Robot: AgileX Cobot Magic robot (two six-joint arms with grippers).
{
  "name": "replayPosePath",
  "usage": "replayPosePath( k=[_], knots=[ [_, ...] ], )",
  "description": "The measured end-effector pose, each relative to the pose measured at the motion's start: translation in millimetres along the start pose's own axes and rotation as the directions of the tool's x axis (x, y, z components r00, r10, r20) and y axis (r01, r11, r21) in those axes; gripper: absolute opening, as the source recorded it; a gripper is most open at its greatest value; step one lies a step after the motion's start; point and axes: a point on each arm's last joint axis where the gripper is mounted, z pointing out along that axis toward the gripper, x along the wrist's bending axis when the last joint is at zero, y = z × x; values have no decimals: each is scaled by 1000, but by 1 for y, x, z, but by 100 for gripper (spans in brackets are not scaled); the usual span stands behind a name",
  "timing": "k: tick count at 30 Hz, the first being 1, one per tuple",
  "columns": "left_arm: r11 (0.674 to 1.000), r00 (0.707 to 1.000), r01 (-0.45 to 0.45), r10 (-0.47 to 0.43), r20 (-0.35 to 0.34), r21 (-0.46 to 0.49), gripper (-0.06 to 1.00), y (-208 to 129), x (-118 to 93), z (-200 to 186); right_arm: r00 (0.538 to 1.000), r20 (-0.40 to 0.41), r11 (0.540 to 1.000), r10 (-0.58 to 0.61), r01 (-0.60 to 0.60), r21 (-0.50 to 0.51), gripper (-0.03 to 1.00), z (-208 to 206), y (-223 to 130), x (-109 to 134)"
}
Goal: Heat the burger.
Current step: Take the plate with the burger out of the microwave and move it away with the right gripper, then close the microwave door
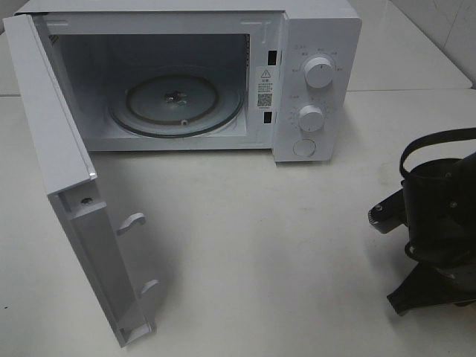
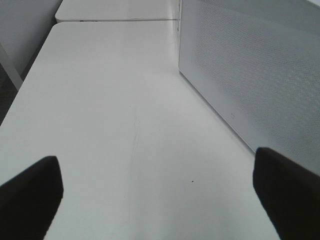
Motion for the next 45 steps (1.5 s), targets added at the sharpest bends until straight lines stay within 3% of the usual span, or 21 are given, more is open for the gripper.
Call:
replayPosePath(
  k=[17, 19, 21, 22, 25, 27, 30, 45],
  knots=[
    [1000, 1000, 0, 0, 0, 0, 97, 0, 0, 0, 999, 38, 999, -38, 36, 28, 18, 22, 4, 3],
    [1000, 1000, 0, 0, 0, 0, 97, 0, 0, 0, 998, 36, 999, -47, 46, 20, 29, 22, 5, 4],
    [1000, 1000, 0, 0, 0, 0, 97, 0, 0, 0, 998, 36, 999, -47, 46, 20, 33, 22, 5, 4],
    [1000, 1000, 0, 0, 0, 0, 97, 0, 0, 0, 998, 37, 999, -47, 46, 22, 41, 22, 5, 3],
    [1000, 1000, 0, 0, 0, 0, 97, 0, 0, 0, 998, 35, 999, -44, 44, 20, 44, 21, 5, 3],
    [1000, 1000, 0, 0, 0, 0, 97, 0, 0, 0, 999, 0, 999, -37, 37, -3, 53, 10, 9, -2],
    [1000, 1000, 0, 0, 0, 0, 97, 0, 0, 0, 998, -42, 999, -41, 40, -33, 55, -4, 14, -8],
    [1000, 1000, 0, 0, 0, 0, 97, 0, 0, 0, 949, -281, 982, -145, 103, -161, 57, -62, 12, -33]
  ],
)
